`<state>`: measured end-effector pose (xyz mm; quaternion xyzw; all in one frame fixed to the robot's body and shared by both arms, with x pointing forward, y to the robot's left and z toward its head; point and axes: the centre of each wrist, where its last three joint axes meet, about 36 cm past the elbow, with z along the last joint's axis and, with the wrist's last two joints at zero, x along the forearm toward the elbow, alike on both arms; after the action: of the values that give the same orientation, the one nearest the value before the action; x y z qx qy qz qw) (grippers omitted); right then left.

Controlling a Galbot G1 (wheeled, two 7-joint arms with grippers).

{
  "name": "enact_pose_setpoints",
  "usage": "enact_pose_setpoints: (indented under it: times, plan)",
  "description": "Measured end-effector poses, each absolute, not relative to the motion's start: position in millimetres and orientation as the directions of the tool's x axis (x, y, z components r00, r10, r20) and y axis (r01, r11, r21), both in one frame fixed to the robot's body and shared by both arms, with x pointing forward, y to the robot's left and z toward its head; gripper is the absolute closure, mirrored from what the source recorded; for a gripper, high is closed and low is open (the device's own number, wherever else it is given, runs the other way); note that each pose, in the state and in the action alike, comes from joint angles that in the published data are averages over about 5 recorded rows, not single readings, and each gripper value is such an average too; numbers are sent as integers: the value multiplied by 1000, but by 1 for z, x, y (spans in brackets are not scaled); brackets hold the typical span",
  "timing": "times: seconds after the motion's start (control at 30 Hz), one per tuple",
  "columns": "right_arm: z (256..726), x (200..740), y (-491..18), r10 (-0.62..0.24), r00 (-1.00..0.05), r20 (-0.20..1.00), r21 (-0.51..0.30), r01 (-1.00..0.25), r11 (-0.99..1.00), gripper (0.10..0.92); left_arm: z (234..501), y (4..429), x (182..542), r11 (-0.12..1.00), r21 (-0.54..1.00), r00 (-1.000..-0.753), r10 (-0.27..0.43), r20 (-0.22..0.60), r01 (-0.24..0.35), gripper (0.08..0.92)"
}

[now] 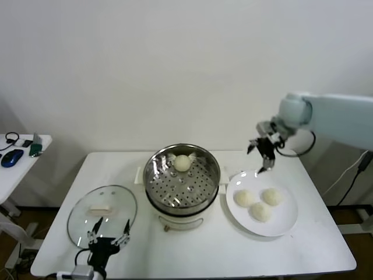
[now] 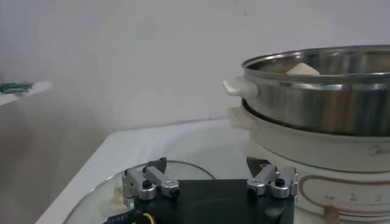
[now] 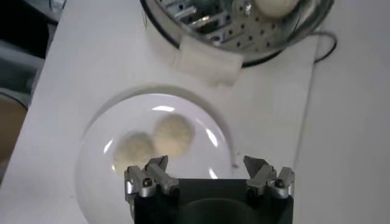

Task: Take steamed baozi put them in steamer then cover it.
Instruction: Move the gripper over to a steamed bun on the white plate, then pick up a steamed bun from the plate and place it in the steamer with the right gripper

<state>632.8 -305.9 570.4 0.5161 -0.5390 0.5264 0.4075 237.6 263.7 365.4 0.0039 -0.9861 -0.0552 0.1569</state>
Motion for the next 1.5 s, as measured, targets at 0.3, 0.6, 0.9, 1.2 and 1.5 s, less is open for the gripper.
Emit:
enact_pose_setpoints:
  times: [0.3, 0.6, 0.9, 1.2, 1.5]
  plan:
    - [510, 630, -291, -102, -131, 986, -134, -991, -19, 200, 365, 265, 234, 994, 113, -951, -35, 308, 0, 177]
    - [474, 634, -279, -79, -132, 988, -132, -991, 14, 200, 363, 265, 230, 993, 115, -951, -38, 308, -3, 177]
    - [455, 635, -272, -65, -131, 989, -129, -991, 27, 238, 363, 266, 230, 993, 119, -951, -37, 307, 0, 177]
    - [457, 635, -271, -73, -115, 991, -113, -993, 27, 407, 365, 266, 230, 993, 121, -952, -36, 303, 1, 177]
    - [523, 652, -274, -90, -141, 986, -143, -990, -12, 411, 368, 265, 232, 992, 123, -955, -35, 296, 2, 177]
